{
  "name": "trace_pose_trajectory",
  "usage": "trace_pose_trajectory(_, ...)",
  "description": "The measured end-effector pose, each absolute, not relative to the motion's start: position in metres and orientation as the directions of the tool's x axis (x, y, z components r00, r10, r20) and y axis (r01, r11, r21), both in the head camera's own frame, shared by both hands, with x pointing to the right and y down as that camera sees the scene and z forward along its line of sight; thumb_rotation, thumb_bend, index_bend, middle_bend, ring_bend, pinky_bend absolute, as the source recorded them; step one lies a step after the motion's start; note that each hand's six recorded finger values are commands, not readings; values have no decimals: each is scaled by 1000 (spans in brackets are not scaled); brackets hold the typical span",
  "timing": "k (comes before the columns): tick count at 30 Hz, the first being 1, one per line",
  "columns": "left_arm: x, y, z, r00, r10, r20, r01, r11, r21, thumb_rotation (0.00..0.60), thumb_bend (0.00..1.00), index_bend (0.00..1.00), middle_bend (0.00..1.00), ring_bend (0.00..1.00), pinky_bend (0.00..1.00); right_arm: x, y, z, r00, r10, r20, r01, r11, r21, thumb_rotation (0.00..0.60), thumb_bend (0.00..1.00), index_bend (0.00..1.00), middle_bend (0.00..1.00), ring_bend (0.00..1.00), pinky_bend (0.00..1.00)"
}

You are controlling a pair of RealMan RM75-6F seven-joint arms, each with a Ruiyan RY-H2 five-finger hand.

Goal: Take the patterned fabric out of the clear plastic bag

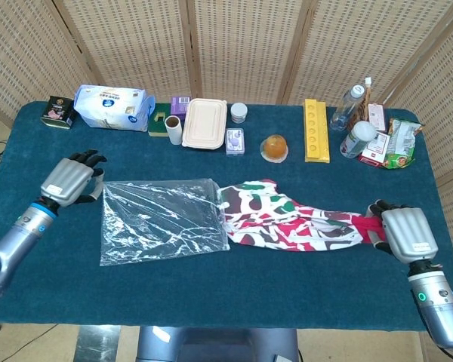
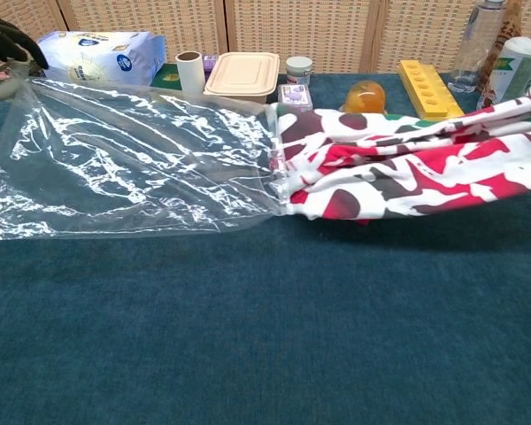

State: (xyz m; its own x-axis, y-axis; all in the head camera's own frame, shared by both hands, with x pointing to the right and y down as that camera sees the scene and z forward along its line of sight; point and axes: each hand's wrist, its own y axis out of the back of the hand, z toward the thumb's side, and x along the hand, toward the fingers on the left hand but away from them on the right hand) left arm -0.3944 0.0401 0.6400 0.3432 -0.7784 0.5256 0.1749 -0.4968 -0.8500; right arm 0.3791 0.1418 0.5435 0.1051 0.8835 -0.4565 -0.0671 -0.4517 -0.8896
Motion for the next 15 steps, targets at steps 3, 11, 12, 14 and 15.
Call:
trace_pose_trajectory(3, -414, 39, 636, 293, -799, 525, 176, -494, -851, 600, 513, 754, 239, 133, 242, 389, 144, 542, 80, 886, -456, -63, -452, -890, 600, 475, 640, 441, 573, 544)
trace_pose_trajectory(11, -432, 37, 642, 227, -808, 544, 130, -528, -839, 600, 299, 543, 226, 110, 214, 395, 150, 539, 77, 886, -457, -62, -453, -889, 600, 422, 490, 359, 507, 525)
trace_pose_trajectory(12, -432, 39, 645, 226, -802, 553, 122, -540, -833, 600, 204, 391, 199, 76, 177, 395, 152, 540, 82, 882, -464, -64, -460, -886, 600, 389, 402, 309, 465, 507)
trace_pose_trajectory(14, -428, 44, 650, 225, -782, 581, 113, -572, -813, 600, 93, 179, 138, 17, 112, 394, 155, 542, 88, 872, -482, -68, -477, -876, 600, 319, 264, 238, 400, 467)
trace_pose_trajectory(15, -426, 47, 652, 226, -771, 595, 110, -587, -802, 600, 60, 93, 108, 2, 87, 393, 158, 543, 95, 865, -492, -72, -487, -870, 600, 275, 195, 205, 367, 440)
